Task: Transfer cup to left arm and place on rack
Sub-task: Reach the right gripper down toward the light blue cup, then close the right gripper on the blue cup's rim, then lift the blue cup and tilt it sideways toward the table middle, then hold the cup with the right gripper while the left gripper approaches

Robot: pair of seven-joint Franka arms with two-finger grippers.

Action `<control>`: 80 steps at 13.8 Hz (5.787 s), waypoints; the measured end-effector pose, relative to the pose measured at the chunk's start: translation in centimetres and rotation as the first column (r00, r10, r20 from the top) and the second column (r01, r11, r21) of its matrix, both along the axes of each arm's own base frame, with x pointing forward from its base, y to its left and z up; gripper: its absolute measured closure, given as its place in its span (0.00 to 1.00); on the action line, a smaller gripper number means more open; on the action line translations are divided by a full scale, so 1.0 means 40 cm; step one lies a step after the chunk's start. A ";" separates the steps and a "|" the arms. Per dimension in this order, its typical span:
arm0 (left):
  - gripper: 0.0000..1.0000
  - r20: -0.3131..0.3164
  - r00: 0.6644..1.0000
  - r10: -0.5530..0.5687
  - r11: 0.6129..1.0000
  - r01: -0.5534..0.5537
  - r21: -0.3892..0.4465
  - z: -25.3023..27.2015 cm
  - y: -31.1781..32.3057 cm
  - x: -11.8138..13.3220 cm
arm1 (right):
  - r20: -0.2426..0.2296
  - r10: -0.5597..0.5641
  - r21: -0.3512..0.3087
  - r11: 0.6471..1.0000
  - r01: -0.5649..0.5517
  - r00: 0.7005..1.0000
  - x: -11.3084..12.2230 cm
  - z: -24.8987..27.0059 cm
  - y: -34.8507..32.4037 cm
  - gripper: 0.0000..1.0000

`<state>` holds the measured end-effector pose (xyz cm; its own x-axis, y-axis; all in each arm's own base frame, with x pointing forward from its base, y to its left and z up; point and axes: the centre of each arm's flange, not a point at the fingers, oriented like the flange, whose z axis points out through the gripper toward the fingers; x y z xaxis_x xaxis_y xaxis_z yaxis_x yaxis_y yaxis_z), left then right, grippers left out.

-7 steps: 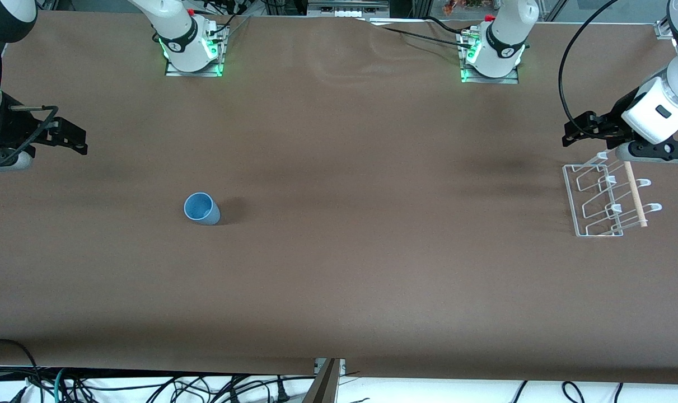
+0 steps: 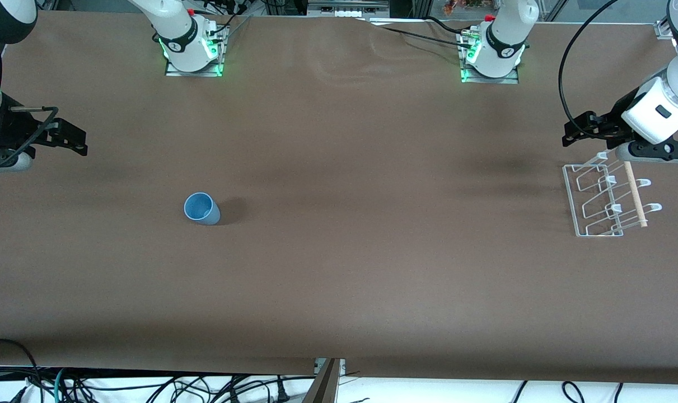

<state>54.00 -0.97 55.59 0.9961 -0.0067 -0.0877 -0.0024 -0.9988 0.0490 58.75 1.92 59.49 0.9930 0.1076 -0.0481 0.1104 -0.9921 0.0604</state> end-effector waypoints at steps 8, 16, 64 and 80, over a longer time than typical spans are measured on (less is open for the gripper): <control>0.00 0.000 1.000 0.000 1.000 0.000 0.000 0.000 0.000 0.000 | -0.044 0.010 -0.005 1.000 -0.010 0.999 0.039 -0.085 0.017 0.00; 0.00 0.000 1.000 0.000 1.000 0.000 0.000 0.001 0.000 0.000 | -0.116 0.052 0.053 0.998 -0.046 0.992 0.169 -0.433 0.130 0.00; 0.00 0.001 1.000 0.001 1.000 -0.001 0.000 0.001 0.001 0.001 | -0.189 -0.149 0.558 0.797 0.231 0.971 0.164 -0.601 0.594 0.95; 0.00 -0.075 0.990 -0.117 0.993 0.114 -0.035 -0.090 -0.149 0.032 | -0.332 -0.265 0.737 0.525 0.425 0.905 0.088 -0.536 1.075 0.95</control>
